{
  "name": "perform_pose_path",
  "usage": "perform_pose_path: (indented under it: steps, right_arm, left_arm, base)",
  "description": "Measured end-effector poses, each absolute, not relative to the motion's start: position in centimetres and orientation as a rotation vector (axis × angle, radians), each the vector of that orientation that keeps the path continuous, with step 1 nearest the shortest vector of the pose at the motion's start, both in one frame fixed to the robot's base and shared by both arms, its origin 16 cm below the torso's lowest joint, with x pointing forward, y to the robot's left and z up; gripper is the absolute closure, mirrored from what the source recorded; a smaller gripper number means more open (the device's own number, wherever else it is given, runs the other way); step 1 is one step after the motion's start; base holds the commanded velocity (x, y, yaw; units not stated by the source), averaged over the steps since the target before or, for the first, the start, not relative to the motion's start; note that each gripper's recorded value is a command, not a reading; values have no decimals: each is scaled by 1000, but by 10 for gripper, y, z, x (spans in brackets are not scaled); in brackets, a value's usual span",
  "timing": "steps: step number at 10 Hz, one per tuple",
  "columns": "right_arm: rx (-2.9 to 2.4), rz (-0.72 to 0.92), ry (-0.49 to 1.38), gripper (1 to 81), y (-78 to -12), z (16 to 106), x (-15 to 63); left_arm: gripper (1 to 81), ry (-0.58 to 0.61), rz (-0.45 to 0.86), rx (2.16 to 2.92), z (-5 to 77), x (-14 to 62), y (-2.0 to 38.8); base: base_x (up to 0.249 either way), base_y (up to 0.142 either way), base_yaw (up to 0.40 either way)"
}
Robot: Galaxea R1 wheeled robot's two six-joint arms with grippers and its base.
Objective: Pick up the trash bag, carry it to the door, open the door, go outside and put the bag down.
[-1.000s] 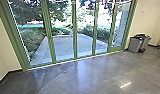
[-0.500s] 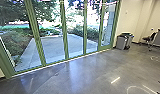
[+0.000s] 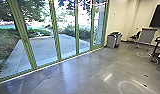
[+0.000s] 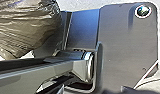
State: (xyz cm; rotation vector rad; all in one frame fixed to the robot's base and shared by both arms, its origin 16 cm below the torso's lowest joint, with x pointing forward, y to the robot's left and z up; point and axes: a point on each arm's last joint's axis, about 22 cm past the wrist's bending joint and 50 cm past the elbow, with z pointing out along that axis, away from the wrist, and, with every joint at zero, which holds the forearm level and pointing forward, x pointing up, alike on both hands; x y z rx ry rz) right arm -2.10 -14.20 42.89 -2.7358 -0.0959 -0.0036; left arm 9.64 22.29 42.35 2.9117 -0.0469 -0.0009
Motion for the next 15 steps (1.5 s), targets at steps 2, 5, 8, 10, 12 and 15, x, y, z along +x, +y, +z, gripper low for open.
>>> perform_pose_path:
  steps: [2, 5, 8, 10, 12, 15]
  right_arm:
    - [-2737, -5, -97, 10, -142, 429, -21]
    - [-2738, -5, -97, 10, -143, 429, -21]
    - [-2737, -4, -98, 10, -143, 429, -21]
    - [-2737, -5, -98, 10, -142, 429, -20]
    - [-2738, -4, -98, 10, -143, 429, -21]
    - [-2735, -8, -99, 10, -141, 429, -19]
  left_arm:
    - [811, -47, -6, 2912, 423, 94, 223]
    - [811, -47, 0, 2912, 423, 97, 223]
    - [811, -47, -1, 2911, 423, 96, 223]
    - [811, -47, -2, 2912, 423, 95, 223]
    - [811, -47, 1, 2911, 423, 97, 223]
    - [811, -47, -2, 2914, 423, 95, 225]
  base:
    - [0, 0, -193]
    - [0, 0, -181]
    - [0, 0, -140]
    - [0, 0, -126]
    - [0, -37, 0]
    - [0, 0, 0]
